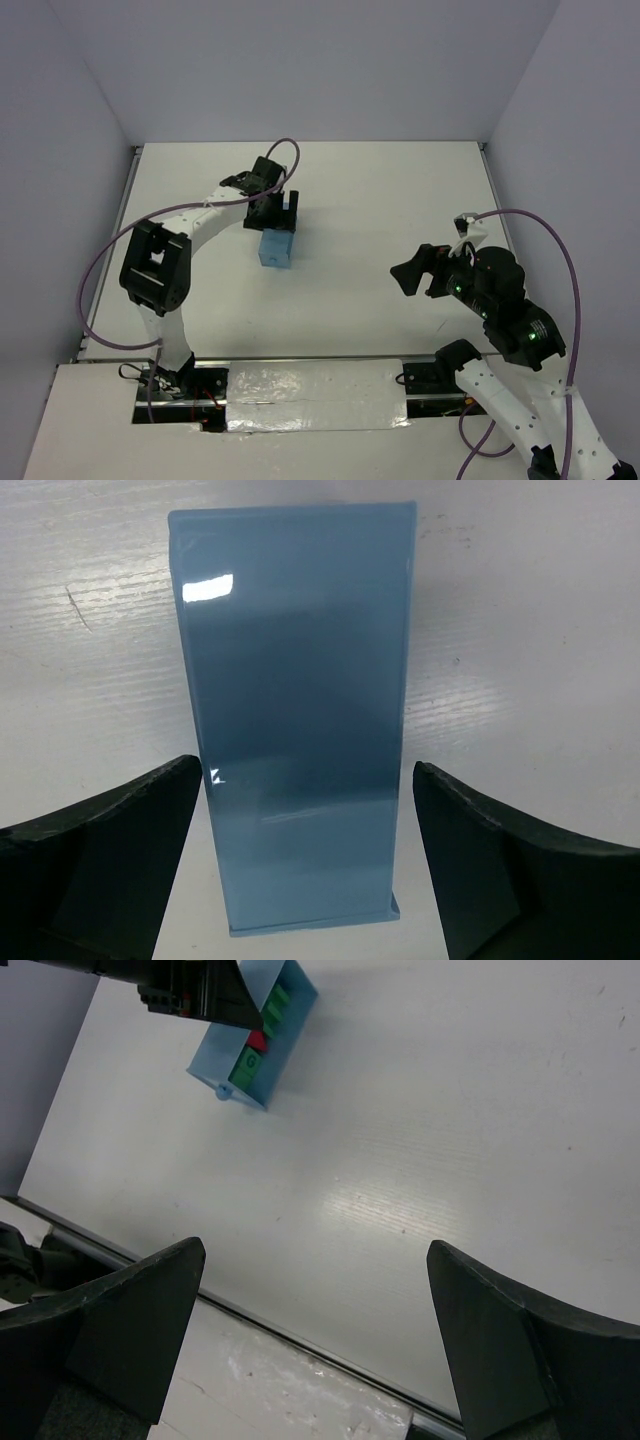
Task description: Build the wood block tower
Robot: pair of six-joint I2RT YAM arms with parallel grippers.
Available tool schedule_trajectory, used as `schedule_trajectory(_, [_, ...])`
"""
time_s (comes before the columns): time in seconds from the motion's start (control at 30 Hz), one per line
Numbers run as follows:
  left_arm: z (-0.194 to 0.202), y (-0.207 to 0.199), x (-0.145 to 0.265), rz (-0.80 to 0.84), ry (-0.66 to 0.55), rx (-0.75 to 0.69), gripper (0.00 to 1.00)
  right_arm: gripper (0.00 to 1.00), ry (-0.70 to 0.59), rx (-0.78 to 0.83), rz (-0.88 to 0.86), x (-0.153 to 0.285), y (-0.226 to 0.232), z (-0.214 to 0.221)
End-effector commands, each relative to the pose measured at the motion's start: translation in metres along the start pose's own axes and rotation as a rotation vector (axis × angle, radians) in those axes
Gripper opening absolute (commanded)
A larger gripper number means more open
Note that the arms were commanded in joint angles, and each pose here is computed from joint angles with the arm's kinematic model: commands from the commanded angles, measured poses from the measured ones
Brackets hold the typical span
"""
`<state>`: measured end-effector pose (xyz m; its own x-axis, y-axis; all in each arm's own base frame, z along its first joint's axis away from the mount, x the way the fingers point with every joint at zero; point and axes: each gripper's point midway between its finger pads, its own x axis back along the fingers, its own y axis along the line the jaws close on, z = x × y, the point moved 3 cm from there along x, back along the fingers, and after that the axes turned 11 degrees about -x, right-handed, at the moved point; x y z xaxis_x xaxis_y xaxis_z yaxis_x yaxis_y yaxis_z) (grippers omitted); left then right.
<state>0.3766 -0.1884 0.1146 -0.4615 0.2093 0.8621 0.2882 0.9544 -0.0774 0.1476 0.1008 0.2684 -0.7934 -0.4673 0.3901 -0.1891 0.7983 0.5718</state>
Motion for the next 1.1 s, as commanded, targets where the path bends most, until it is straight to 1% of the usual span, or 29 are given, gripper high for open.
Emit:
schedule_trajectory(0.0, [-0.008,0.004,-0.004,-0.056,-0.020,0.003,1.00,1.00,-0.024,0.028,-0.041,-0.004,0.006,-0.005])
schedule_trajectory(0.1, [-0.007,0.005,-0.005,-0.088,-0.016,-0.004,1.00,1.00,-0.027,0.028,-0.045,-0.004,0.006,-0.005])
schedule_trajectory(0.17, [-0.008,0.001,-0.006,-0.079,-0.019,-0.012,0.99,1.00,-0.023,0.029,-0.046,-0.005,0.006,-0.004])
schedule_trajectory(0.23, [-0.006,-0.001,-0.008,-0.070,-0.017,-0.014,0.96,1.00,-0.023,0.030,-0.046,-0.005,0.006,-0.004])
schedule_trajectory(0.3, [-0.007,-0.002,-0.008,-0.066,-0.024,-0.014,0.85,1.00,-0.025,0.030,-0.045,-0.005,0.006,-0.004])
schedule_trajectory(0.33, [-0.007,-0.003,-0.009,-0.061,-0.024,-0.014,0.73,1.00,-0.026,0.030,-0.044,-0.005,0.006,-0.004])
schedule_trajectory(0.4, [-0.007,-0.004,-0.009,-0.057,-0.020,-0.018,0.59,1.00,-0.030,0.030,-0.041,-0.005,0.005,-0.004])
schedule_trajectory(0.43, [-0.008,-0.003,-0.008,-0.062,-0.019,-0.017,0.41,1.00,-0.033,0.030,-0.040,-0.005,0.005,-0.005])
schedule_trajectory(0.47, [-0.008,-0.003,-0.008,-0.067,-0.022,-0.017,0.33,1.00,-0.033,0.030,-0.040,-0.005,0.005,-0.005])
schedule_trajectory(0.5, [-0.009,-0.002,-0.004,-0.079,-0.018,-0.017,0.27,1.00,-0.031,0.030,-0.037,-0.005,0.005,-0.005])
schedule_trajectory(0.53, [-0.011,0.003,-0.001,-0.117,-0.023,-0.018,0.20,1.00,-0.032,0.030,-0.035,-0.005,0.004,-0.005])
schedule_trajectory(0.57, [-0.020,0.004,0.008,-0.149,-0.047,-0.018,0.20,1.00,-0.032,0.030,-0.035,-0.005,0.005,-0.005])
schedule_trajectory(0.6, [-0.015,0.005,0.014,-0.194,-0.024,-0.032,0.19,1.00,-0.032,0.029,-0.033,-0.005,0.004,-0.005])
schedule_trajectory(0.63, [-0.020,0.011,0.020,-0.262,-0.036,-0.041,0.15,1.00,-0.033,0.030,-0.034,-0.005,0.004,-0.005])
schedule_trajectory(0.67, [-0.030,0.010,0.026,-0.288,-0.056,-0.043,0.14,1.00,-0.033,0.029,-0.032,-0.006,0.004,-0.005])
schedule_trajectory(0.73, [-0.027,0.007,0.031,-0.338,-0.025,-0.067,0.13,1.00,-0.033,0.026,-0.029,-0.007,0.004,-0.005])
schedule_trajectory(0.77, [-0.033,0.002,0.029,-0.365,-0.030,-0.070,0.13,1.00,-0.035,0.026,-0.028,-0.007,0.004,-0.006])
schedule_trajectory(0.83, [-0.029,-0.002,0.026,-0.395,0.004,-0.077,0.12,1.00,-0.036,0.025,-0.027,-0.007,0.004,-0.006])
schedule_trajectory(0.87, [-0.033,-0.005,0.021,-0.430,0.000,-0.084,0.12,1.00,-0.038,0.025,-0.027,-0.006,0.004,-0.007])
schedule_trajectory(0.9, [-0.031,-0.016,0.019,-0.440,0.003,-0.104,0.12,1.00,-0.042,0.025,-0.029,-0.005,0.005,-0.008])
schedule_trajectory(0.93, [-0.023,-0.020,0.009,-0.462,0.048,-0.122,0.12,1.00,-0.045,0.027,-0.026,-0.004,0.004,-0.008])
schedule_trajectory(1.0, [-0.029,-0.039,0.007,-0.490,0.027,-0.157,0.12,1.00,-0.048,0.025,-0.021,-0.003,0.004,-0.009])
schedule_trajectory(1.03, [-0.028,-0.048,0.001,-0.520,0.040,-0.185,0.11,1.00,-0.051,0.025,-0.015,-0.003,0.004,-0.010])
schedule_trajectory(1.07, [-0.027,-0.049,-0.002,-0.526,0.055,-0.184,0.11,1.00,-0.053,0.025,-0.016,-0.002,0.004,-0.010])
